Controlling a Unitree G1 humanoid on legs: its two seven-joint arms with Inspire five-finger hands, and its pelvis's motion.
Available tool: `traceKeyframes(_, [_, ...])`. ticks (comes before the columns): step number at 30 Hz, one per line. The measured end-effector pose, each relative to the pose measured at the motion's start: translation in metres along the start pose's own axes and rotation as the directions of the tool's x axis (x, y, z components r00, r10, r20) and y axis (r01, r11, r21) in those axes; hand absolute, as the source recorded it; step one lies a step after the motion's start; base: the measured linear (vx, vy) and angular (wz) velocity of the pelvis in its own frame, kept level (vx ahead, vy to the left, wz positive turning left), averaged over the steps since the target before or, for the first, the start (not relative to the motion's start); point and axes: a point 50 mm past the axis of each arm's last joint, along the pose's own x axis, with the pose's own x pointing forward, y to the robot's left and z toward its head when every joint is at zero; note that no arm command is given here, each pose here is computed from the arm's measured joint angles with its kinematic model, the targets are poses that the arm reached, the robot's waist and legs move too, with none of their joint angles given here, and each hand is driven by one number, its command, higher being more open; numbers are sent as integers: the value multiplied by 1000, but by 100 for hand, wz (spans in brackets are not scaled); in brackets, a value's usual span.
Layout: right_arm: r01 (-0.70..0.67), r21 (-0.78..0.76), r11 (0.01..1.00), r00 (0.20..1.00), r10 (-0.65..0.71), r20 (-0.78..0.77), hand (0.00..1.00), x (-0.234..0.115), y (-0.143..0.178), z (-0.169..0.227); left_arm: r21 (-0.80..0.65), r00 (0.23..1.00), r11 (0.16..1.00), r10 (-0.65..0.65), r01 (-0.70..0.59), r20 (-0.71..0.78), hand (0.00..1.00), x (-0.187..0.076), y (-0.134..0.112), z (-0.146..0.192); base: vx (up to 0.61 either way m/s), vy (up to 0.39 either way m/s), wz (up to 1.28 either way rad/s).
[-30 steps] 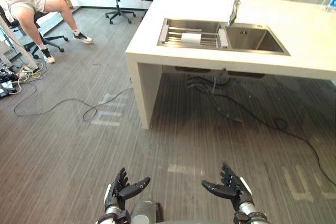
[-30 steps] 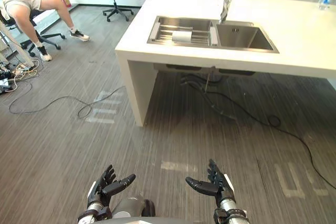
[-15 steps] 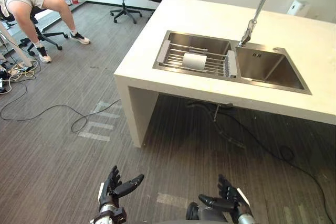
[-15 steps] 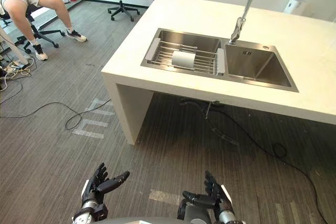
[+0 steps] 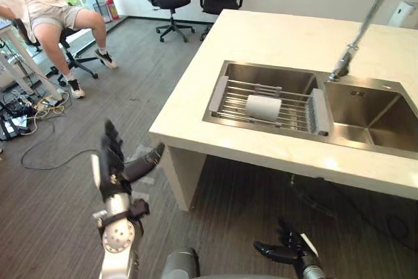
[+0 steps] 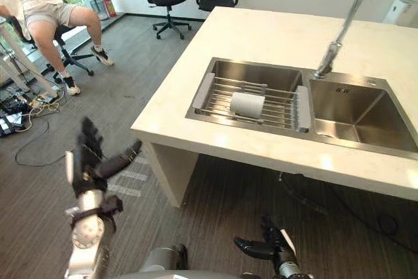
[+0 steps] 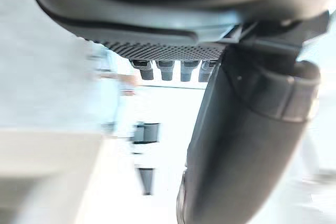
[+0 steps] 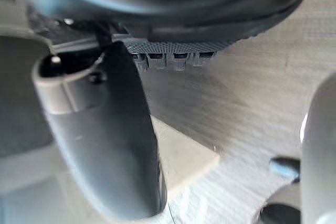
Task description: Walk over to the sink, pick up the cup, carry it to the dishwasher, place the cup inside the dishwasher, then close the dishwasher door
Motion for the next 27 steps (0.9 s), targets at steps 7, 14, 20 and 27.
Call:
traceKeyframes(7, [-1,16,1000,1000,1,-29,100,-15,8,-18,30,967,984,-177,174,183,100,-6,-19,45,152,94,-12])
traceKeyframes(14, [-42,-17,999,998,41,-49,100,-32,9,-34,163,934,930,-348,331,87,100,-4,-27,29,173,-59,-14])
traceKeyframes(20, [-71,-51,996,996,68,-62,100,-34,5,-34,135,947,937,-312,321,-80,100,-9,-16,-2,285,-255,5])
traceKeyframes(27, [-69,-99,993,995,61,-81,100,-40,-11,-32,171,939,923,-334,344,-87,100,-14,-21,-6,247,-196,1])
